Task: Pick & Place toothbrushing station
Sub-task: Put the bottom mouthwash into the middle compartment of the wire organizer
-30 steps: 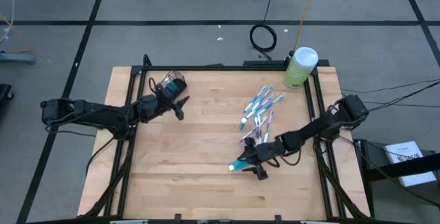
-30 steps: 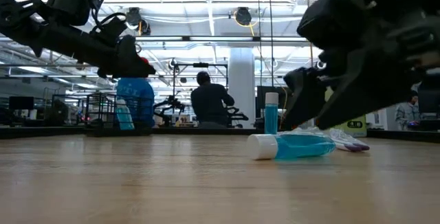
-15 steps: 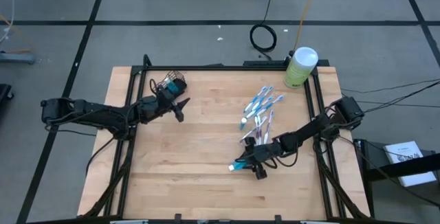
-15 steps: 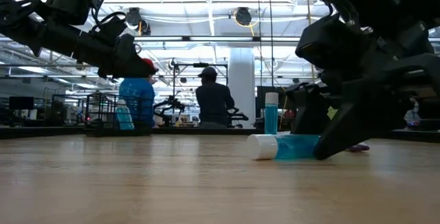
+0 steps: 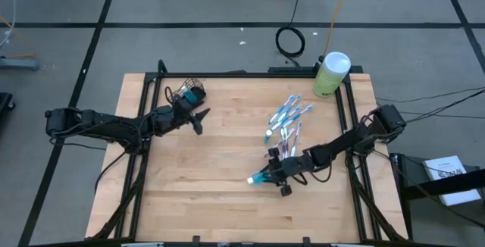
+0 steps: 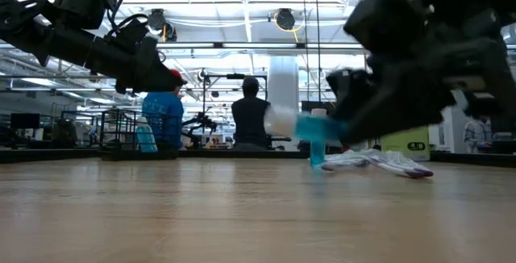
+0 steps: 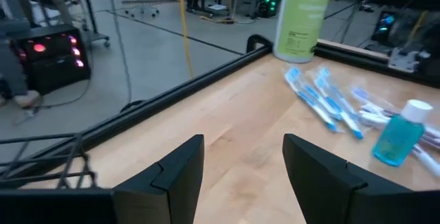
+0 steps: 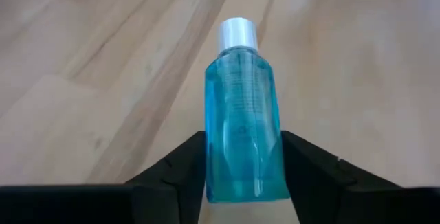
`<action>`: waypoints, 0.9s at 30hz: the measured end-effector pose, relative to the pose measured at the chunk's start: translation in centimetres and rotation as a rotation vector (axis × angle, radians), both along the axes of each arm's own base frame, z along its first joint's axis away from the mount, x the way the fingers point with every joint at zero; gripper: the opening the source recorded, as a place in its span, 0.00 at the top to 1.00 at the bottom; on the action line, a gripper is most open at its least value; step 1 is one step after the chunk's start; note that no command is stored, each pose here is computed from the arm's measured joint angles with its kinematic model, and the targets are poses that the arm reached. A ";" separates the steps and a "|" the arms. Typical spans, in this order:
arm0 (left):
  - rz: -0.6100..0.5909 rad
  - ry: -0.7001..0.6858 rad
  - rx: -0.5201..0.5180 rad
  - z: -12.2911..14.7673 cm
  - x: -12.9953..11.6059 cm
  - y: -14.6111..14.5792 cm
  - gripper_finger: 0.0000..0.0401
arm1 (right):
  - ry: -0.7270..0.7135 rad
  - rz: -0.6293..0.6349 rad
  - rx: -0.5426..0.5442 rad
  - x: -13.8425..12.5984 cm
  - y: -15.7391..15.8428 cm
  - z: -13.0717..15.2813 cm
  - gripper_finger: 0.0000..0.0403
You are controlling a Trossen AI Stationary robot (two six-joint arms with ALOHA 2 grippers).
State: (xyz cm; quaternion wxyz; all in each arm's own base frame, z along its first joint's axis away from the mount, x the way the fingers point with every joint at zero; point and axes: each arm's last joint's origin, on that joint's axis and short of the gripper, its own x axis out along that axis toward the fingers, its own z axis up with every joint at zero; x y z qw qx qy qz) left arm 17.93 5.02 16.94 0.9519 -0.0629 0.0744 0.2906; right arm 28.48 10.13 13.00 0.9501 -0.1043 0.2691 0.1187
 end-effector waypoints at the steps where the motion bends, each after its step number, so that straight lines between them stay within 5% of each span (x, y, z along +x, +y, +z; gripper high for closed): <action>1: -0.011 -0.009 -0.010 0.0 0.0 0.0 0.48 | -0.036 0.004 -0.022 0.0 0.0 0.6 0.59; 9: -0.126 -0.189 -0.157 0.9 0.4 -0.4 0.48 | -0.353 -0.100 -0.287 0.1 -1.0 5.7 0.62; 15: -0.258 -0.399 -0.312 2.3 0.6 -1.3 0.48 | -0.379 -0.245 -0.499 0.2 -3.2 7.0 0.60; 22: -0.356 -0.436 -0.460 3.7 2.4 -3.3 0.48 | -0.356 -0.337 -0.544 0.6 -5.5 7.0 0.61; 27: -0.448 -0.362 -0.425 5.1 6.1 -5.3 0.48 | -0.357 -0.343 -0.545 0.7 -5.7 7.0 0.60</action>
